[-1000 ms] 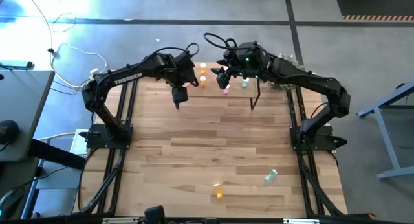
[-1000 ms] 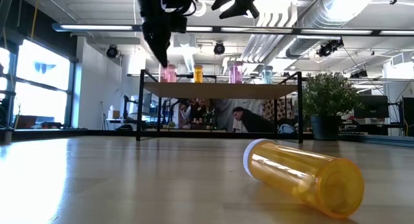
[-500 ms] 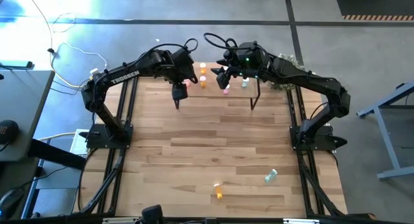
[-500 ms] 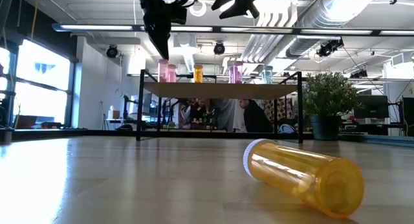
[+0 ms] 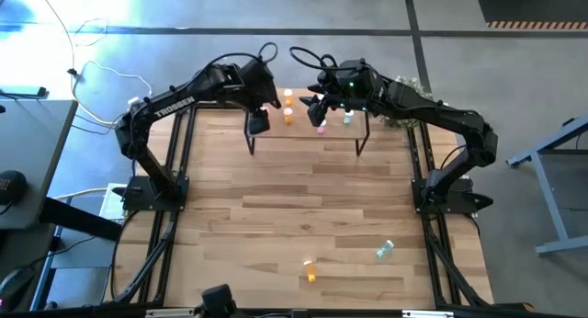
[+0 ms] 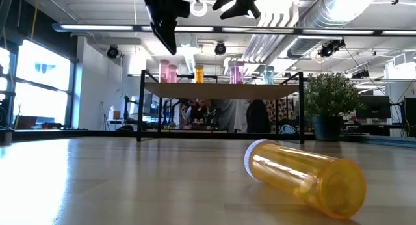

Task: Pick and place medicine bottles onto shelf by color
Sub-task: Adjust the red pill bottle on the shelf

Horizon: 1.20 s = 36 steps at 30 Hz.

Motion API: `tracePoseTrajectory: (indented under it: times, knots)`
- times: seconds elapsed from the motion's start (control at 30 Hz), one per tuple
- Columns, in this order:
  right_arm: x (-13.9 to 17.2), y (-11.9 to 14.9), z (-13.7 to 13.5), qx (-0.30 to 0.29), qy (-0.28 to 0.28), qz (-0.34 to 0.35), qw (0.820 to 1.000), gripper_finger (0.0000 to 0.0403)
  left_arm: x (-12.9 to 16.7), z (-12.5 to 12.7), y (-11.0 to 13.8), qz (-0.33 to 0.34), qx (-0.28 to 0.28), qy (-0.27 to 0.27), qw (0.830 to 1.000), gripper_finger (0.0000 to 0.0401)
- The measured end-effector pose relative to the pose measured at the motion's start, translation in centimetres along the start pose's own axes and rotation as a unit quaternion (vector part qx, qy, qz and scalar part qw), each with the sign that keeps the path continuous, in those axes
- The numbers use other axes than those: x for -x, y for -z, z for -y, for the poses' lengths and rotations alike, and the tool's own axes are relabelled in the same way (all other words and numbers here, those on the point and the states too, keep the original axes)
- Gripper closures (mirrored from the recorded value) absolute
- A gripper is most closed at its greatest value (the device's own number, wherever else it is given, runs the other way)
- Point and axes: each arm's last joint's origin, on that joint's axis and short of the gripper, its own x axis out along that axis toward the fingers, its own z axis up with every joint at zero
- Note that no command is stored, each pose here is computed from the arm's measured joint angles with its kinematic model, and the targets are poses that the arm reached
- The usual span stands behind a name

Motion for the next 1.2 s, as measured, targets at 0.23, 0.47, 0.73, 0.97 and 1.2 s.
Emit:
tracePoseTrajectory:
  times: [0.23, 0.47, 0.73, 0.97, 1.2]
  knots:
    - [0.0, 0.0, 0.0, 0.000, 0.000, 0.000, 1.000, 0.0201, 0.7, -1.3, 0.1, -0.003, 0.031, -0.040, 0.999, 0.0190]
    - [0.0, 0.0, 0.0, 0.000, 0.000, 0.000, 1.000, 0.0201, 0.5, -1.3, 0.1, 0.007, 0.193, 0.007, 0.981, 0.0190]
    - [0.0, 0.0, 0.0, 0.000, 0.000, 0.000, 1.000, 0.0201, -0.3, -1.3, -0.2, 0.000, 0.304, -0.002, 0.953, 0.0190]
    - [0.0, 0.0, 0.0, 0.000, 0.000, 0.000, 1.000, 0.0201, -1.1, -1.4, -0.1, -0.017, 0.322, -0.019, 0.946, 0.0190]
    - [0.0, 0.0, 0.0, 0.000, 0.000, 0.000, 1.000, 0.0201, -1.0, -1.2, 0.3, -0.039, 0.321, -0.020, 0.946, 0.0190]
